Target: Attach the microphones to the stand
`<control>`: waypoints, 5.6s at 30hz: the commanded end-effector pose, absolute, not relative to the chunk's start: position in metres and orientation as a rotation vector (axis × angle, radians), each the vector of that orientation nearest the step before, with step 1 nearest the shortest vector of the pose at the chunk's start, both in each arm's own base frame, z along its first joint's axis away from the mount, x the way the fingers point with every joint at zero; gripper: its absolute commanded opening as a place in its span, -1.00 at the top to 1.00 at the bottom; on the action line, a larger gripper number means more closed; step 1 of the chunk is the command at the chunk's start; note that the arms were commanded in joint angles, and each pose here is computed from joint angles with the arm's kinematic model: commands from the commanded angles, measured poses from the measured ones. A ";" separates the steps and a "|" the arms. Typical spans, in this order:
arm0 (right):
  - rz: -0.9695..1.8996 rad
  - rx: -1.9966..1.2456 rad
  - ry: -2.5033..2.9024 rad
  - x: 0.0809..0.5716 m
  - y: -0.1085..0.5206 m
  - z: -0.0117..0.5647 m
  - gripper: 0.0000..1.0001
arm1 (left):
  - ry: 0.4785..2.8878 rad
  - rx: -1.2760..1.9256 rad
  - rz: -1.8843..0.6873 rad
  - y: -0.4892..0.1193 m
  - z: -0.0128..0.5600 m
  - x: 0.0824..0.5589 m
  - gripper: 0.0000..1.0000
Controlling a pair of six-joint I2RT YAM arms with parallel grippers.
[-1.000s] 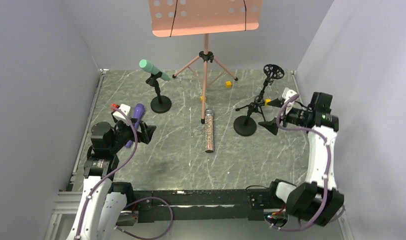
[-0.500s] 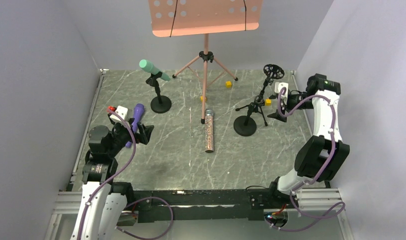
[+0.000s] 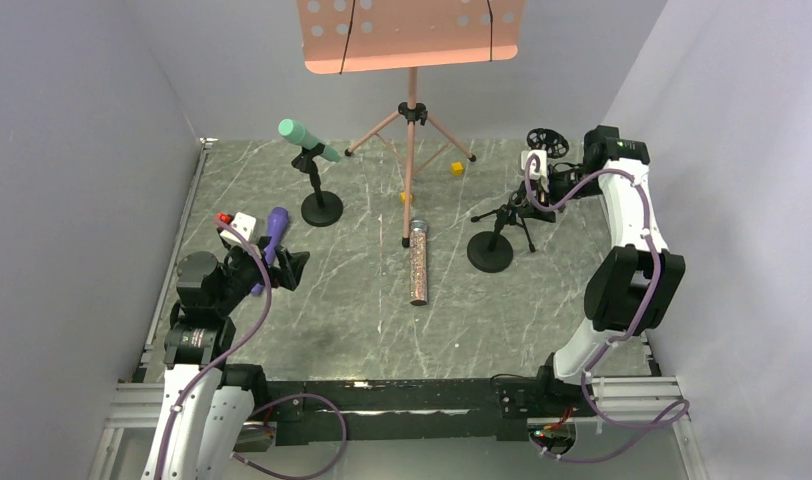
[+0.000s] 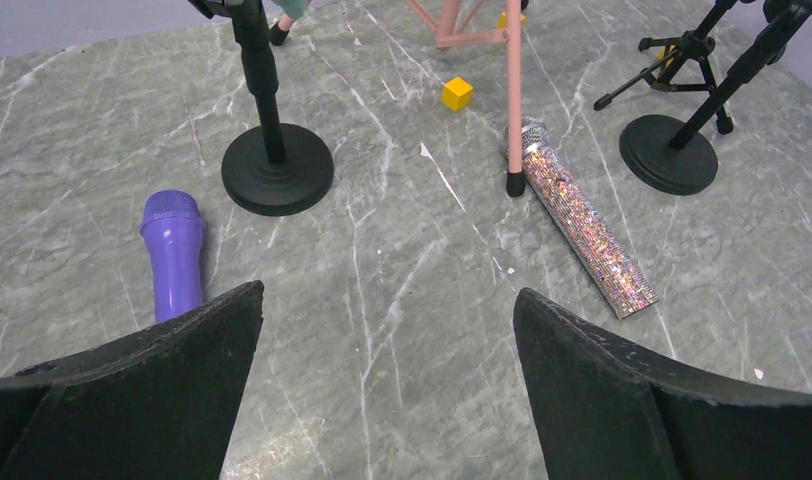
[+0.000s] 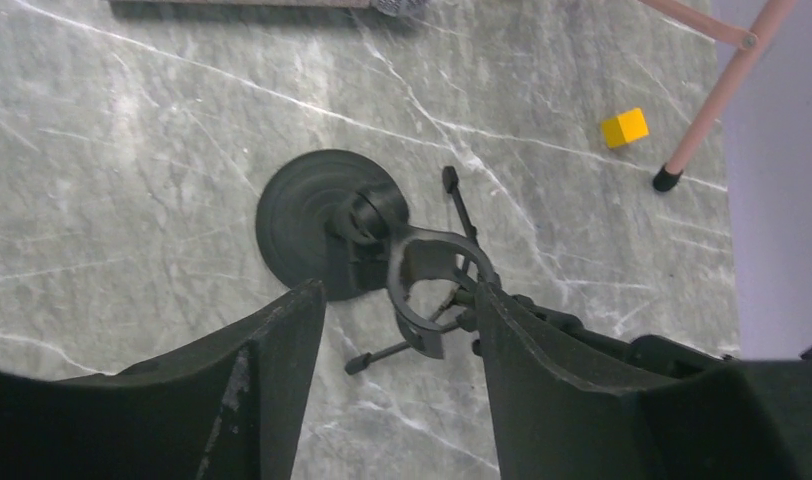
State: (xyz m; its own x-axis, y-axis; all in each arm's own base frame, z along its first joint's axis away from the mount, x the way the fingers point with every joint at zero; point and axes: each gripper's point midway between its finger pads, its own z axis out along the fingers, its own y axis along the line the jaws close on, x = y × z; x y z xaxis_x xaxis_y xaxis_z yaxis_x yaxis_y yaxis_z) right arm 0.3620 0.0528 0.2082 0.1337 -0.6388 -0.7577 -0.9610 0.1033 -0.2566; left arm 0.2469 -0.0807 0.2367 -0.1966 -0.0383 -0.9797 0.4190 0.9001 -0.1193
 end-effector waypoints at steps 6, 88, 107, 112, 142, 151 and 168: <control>0.477 -1.667 1.617 0.373 0.041 0.202 -0.01 | 1.687 0.316 -0.471 -0.089 0.254 0.246 -0.99; 0.748 -1.309 1.578 0.255 0.134 0.265 -0.50 | 1.778 0.269 -0.481 -0.086 0.234 0.255 -0.99; 0.844 -0.754 1.556 0.277 0.088 0.275 -0.62 | 2.117 -0.190 -0.316 -0.003 0.163 0.307 -0.99; 0.872 -0.736 1.562 0.278 0.089 0.274 -0.62 | 2.279 -0.237 -0.189 0.026 0.130 0.325 -0.91; 0.867 -0.718 1.555 0.274 0.084 0.280 -0.63 | 2.726 -0.112 0.020 0.026 0.040 0.308 0.57; 0.863 -0.717 1.555 0.275 0.082 0.278 -0.64 | 2.383 -0.182 -0.126 0.008 0.129 0.300 0.95; 0.855 -0.879 1.486 0.259 0.089 0.290 -0.64 | 1.565 0.177 -0.522 -0.076 0.298 0.229 0.99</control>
State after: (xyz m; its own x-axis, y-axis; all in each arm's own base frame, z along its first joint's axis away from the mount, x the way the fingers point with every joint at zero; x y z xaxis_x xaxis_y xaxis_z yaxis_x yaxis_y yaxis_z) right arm 0.2658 0.0857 0.2660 -0.1612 -0.0193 -0.9867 -0.8543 0.5033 0.1297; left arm 0.2380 -0.0410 0.2362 -0.2763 -0.2029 -0.9394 0.1750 0.9505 -0.2567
